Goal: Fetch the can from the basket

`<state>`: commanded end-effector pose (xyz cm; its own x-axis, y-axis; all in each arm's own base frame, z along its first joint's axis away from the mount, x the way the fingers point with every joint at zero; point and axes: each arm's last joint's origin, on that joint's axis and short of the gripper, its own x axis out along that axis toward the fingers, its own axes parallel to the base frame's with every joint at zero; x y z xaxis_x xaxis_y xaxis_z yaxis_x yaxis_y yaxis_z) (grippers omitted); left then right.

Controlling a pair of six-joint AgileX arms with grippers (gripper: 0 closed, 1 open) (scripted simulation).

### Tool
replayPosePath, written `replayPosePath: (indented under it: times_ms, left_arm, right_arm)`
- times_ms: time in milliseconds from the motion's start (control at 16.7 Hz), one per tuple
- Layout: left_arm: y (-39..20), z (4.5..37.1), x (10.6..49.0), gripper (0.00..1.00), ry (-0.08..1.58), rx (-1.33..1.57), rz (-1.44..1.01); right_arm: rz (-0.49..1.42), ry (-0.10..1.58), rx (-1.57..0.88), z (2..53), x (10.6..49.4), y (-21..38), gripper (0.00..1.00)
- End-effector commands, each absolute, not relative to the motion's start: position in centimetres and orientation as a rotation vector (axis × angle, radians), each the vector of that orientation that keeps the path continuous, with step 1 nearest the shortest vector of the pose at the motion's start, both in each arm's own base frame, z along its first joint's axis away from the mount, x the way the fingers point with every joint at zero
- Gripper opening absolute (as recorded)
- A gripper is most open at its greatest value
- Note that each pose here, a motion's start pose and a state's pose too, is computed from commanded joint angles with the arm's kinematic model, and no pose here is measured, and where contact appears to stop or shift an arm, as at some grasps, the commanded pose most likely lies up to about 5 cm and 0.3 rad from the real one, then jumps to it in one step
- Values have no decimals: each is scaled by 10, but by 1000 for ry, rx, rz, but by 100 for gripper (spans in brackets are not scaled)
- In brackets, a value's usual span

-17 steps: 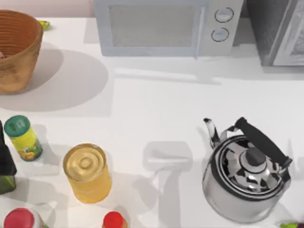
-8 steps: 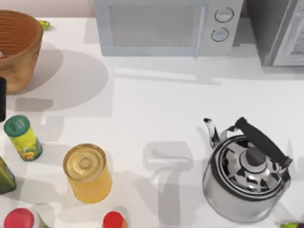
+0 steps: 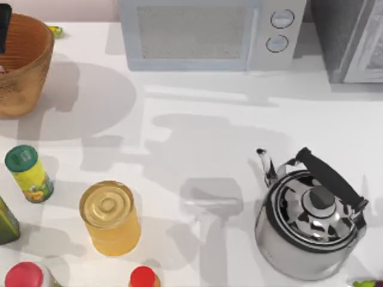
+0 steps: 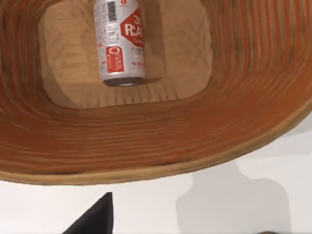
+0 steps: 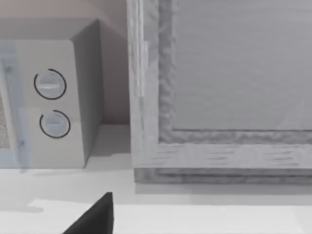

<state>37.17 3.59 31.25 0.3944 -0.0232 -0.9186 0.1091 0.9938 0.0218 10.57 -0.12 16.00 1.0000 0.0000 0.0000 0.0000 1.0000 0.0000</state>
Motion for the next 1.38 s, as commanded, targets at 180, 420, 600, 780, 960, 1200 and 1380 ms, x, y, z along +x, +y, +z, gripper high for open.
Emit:
replayPosePath:
  times_ms: [180,420,600,780,960,1200,1380]
  left_arm:
    - [51,295,427,100,1263,60,-86]
    - [71,256,477,100,1363,25,-78]
    - [82,226,496,100,1417,0,-68]
    - [90,202,504,100,1453,-20,-59]
    - [93,193,506,100,1466,-28,-55]
    - [93,193,506,100,1466,-28,-55]
    - [90,191,507,100,1467,-25,-58]
  right_arm:
    - [0,0,0,160,106,-1,100]
    - [0,0,0,160,106,-1,100]
    - [0,0,0,160,106,-1,100]
    - [0,0,0,160,106,-1,100]
    - [0,0,0,160,106,-1,100]
    - [0,0,0,160,106,-1,100]
    - [0,0,0,160,106,-1,100]
